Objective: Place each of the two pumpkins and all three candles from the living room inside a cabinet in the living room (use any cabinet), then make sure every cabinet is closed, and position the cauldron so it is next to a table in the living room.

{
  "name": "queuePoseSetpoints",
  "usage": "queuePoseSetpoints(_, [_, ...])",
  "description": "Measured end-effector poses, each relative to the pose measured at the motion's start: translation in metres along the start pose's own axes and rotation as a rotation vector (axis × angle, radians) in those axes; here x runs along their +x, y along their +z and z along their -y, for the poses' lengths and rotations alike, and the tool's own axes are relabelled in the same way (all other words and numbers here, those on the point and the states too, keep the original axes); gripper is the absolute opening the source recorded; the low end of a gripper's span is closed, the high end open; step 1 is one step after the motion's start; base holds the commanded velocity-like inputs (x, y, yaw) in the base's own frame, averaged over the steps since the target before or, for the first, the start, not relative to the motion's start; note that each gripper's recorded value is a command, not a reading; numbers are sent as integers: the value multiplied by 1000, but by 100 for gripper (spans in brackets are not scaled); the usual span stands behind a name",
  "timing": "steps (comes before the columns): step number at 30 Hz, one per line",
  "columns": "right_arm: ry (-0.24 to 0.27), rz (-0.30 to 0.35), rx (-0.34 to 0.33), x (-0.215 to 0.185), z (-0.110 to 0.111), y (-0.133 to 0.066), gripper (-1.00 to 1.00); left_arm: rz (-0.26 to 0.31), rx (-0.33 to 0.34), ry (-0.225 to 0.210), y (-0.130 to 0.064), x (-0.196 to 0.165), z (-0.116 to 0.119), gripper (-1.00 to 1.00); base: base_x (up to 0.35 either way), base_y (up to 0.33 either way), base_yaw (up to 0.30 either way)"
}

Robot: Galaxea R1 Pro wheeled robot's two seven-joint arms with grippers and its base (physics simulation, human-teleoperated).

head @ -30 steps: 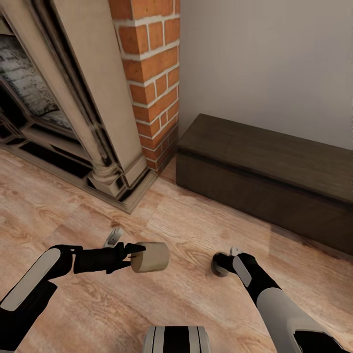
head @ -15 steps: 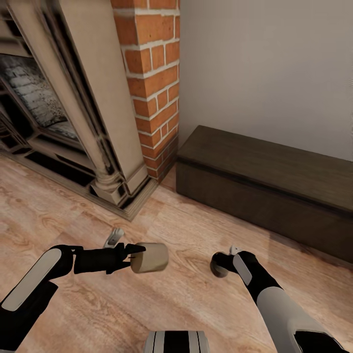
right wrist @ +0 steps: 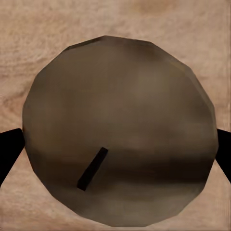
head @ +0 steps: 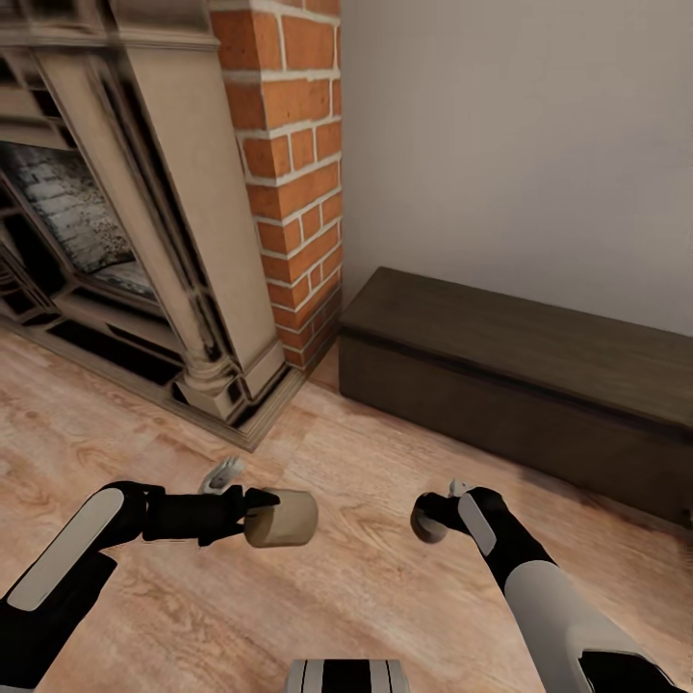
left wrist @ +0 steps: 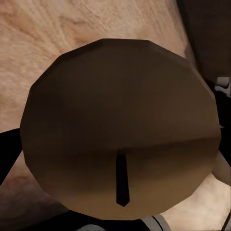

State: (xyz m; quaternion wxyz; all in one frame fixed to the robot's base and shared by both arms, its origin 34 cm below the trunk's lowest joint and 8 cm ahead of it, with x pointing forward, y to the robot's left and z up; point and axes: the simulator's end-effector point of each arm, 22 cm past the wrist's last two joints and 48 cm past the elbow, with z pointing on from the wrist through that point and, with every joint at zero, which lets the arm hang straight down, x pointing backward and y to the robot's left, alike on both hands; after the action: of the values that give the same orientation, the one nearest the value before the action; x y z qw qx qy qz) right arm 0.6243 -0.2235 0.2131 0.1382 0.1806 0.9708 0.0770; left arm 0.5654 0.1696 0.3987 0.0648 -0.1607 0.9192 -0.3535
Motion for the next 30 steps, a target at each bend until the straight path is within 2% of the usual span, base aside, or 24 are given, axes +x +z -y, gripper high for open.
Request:
queuePoseSetpoints(6, [-1, 17, -11, -9, -6, -13, -100, 24, -11, 20, -10, -3, 6, -100, -34, 0, -260])
queuePoseSetpoints(14, [-6, 51, -24, -23, -13, -31, -100, 62, -22, 56, -24, -9, 15, -100, -300, 0, -260])
queuePoseSetpoints(22, [-12, 84, -37, -35, -20, -47, -100, 76, -15, 84, -33, -7, 27, -100, -329, 0, -46])
queuePoseSetpoints(30, [-15, 113, -52, -46, -28, -64, -100, 98, -2, 104, -45, -8, 40, -100, -42, 0, -88])
